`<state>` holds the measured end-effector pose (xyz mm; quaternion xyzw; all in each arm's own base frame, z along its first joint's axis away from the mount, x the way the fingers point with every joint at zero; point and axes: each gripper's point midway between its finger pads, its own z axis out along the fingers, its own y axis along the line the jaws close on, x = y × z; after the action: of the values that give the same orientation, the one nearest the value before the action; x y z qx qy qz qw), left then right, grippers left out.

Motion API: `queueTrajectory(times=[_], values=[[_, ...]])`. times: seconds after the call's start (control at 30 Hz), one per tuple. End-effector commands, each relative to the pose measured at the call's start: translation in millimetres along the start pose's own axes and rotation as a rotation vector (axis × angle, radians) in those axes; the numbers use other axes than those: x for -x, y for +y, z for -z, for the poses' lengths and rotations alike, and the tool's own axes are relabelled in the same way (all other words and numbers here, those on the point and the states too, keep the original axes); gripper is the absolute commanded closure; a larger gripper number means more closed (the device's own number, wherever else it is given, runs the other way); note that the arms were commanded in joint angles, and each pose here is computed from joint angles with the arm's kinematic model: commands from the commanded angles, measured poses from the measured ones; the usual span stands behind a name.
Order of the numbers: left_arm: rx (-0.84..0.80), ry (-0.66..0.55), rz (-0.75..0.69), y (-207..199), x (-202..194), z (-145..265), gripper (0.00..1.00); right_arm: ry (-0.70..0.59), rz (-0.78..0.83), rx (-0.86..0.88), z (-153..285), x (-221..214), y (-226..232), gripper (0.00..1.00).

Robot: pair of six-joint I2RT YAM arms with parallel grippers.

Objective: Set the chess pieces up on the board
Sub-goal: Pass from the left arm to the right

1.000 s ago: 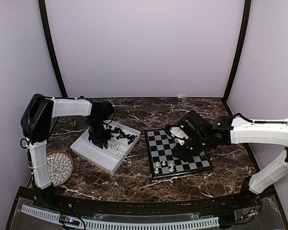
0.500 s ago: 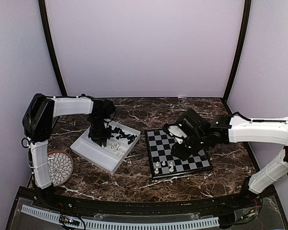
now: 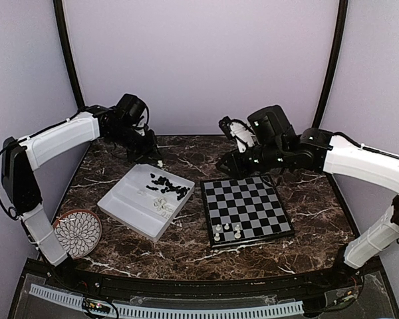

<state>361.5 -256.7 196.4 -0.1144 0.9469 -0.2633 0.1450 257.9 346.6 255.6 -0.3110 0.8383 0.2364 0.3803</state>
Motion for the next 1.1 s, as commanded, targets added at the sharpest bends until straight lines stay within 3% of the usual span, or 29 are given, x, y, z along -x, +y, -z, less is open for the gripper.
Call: queueTrajectory(times=[0.0, 0.23, 0.57, 1.07], values=[[-0.266, -0.026, 0.083, -56.6, -0.1, 26.1, 0.87, -0.111, -0.153, 0.183, -12.2, 45.2, 10.9, 0.65], [-0.419, -0.012, 0.160, -83.8, -9.9, 40.1, 0.86, -0.150, -0.236, 0.366, -31.8, 83.8, 33.6, 0.57], [-0.526, 0.035, 0.206, -102.2, -26.4, 46.6, 0.86, -0.125, -0.277, 0.428, -63.2, 94.7, 43.9, 0.56], [-0.568, 0.045, 0.214, -109.4, -27.1, 50.9, 0.85, -0.096, -0.304, 0.418, -80.0, 88.0, 41.6, 0.73]])
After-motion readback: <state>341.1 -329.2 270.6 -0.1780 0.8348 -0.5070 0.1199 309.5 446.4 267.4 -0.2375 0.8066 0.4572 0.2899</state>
